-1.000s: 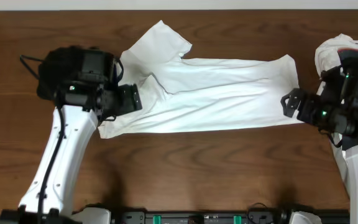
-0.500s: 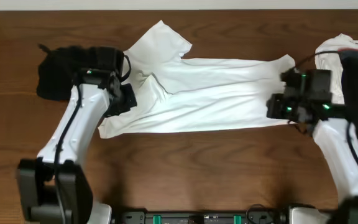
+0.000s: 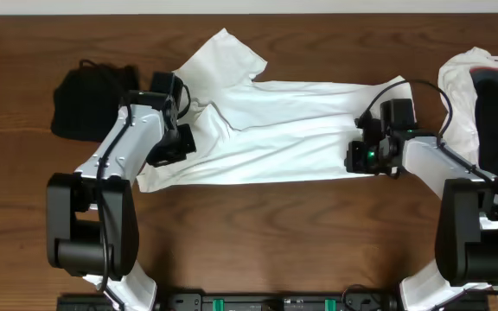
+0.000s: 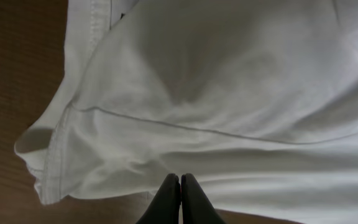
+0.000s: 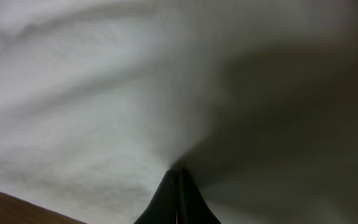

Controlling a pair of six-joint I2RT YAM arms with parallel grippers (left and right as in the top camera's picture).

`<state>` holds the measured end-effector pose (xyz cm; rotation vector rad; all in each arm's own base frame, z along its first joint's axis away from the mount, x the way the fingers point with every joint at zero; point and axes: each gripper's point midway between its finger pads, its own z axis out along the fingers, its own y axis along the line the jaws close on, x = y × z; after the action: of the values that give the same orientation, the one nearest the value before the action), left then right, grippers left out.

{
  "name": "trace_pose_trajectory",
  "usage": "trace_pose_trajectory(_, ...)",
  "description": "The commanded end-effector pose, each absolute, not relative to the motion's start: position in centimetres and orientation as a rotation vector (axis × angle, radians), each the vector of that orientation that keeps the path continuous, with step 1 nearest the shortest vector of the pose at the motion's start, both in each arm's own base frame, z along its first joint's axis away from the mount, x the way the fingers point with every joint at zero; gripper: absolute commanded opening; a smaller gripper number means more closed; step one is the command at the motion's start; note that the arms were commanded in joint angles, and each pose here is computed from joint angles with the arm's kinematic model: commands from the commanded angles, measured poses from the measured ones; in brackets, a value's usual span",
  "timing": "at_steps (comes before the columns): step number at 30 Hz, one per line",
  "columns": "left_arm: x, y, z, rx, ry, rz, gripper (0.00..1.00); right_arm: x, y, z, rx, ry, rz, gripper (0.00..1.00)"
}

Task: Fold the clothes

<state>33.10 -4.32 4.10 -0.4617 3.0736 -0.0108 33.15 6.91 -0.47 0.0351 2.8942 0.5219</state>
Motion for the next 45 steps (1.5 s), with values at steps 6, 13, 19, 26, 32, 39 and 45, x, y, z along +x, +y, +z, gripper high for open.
trace_pose_trajectory(6, 33.0, -4.2, 3.9, -0.466, 3.079, -0.008, 0.06, 28.4, 4.0, -4.0, 0.229, 3.134, 0.259, 0.01)
trace_pose_trajectory(13, 33.0, -4.2, 4.0, -0.467, 3.079, -0.009, 0.06, 24.3, 0.1, -3.9, 0.482, 3.257, -0.127, 0.01)
trace_pose_trajectory(19, 32.8, -4.3, 4.0, -0.468, 3.089, -0.02, 0.06, 21.2, -2.1, -2.9, 0.661, 3.303, -0.399, 0.01)
trace_pose_trajectory(26, 33.3, -4.5, 4.6, -0.464, 3.063, -0.046, 0.07, 20.7, -2.1, -2.2, 0.621, 3.335, -0.408, 0.01)
trace_pose_trajectory(32, 34.8, -6.0, 6.8, -0.437, 2.98, -0.182, 0.06, 23.7, -0.7, 1.2, 0.445, 3.291, -0.235, 0.01)
trace_pose_trajectory(39, 35.8, -7.7, 7.2, -0.412, 2.947, -0.348, 0.06, 28.6, 7.5, 7.6, -0.025, 3.08, 0.49, 0.06)
trace_pose_trajectory(45, 36.4, -3.7, 7.4, -0.6, 2.902, -0.374, 0.06, 32.6, 12.8, 10.4, -0.275, 2.846, 0.597, 0.05)
